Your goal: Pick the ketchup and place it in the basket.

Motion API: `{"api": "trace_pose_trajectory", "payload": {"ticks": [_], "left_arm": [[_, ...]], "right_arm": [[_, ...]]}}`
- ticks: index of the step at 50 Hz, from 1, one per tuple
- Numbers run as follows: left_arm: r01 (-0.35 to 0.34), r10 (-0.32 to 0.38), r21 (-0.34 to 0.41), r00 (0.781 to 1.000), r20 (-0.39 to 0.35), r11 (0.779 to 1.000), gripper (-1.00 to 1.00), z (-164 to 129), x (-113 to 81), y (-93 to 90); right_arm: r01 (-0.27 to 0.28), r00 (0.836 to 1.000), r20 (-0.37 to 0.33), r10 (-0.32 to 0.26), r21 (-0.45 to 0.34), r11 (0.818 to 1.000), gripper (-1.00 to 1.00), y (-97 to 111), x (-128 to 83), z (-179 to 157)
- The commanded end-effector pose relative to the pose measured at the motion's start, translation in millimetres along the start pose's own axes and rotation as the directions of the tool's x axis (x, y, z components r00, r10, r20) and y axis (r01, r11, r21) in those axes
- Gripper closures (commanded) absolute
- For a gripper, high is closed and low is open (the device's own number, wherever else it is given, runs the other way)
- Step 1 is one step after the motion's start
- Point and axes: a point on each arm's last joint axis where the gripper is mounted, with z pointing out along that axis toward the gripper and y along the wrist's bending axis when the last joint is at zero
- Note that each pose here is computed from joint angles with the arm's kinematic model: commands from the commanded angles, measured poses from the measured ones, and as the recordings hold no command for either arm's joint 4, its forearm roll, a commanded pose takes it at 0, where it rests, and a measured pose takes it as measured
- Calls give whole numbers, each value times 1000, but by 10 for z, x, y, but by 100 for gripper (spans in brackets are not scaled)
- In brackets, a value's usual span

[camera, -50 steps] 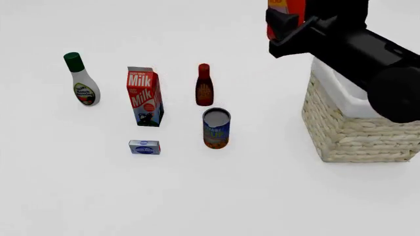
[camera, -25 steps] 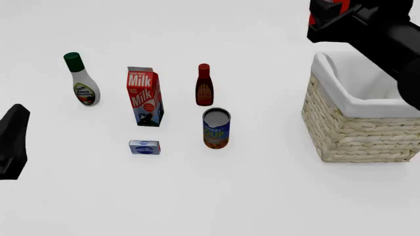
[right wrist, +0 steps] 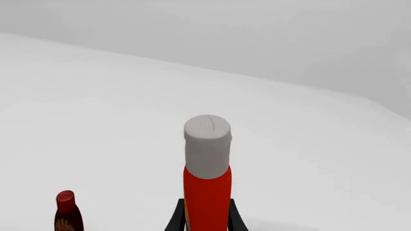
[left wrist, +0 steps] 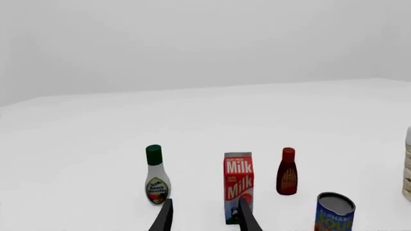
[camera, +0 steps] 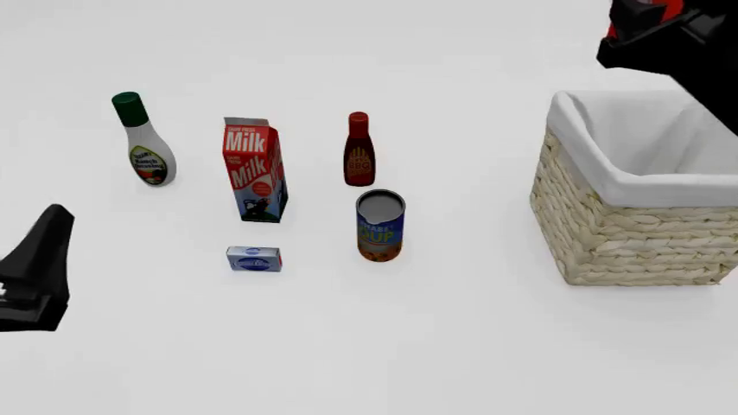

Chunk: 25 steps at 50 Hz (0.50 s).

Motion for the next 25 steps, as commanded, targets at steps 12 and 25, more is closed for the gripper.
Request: {"api": "trace_pose_trajectory", "payload": {"ticks": [12, 25], "left_arm": [[-6, 6, 1, 1000, -5, 1000, -100, 14, 41, -3], [-2, 2, 10, 1000, -11, 1000, -100, 44, 57, -11]], "right_arm": [[-22, 1000, -13, 24, 99, 995, 100, -264, 137, -56], [-23, 999, -36, 28, 131, 991, 100, -335, 281, -105]]}}
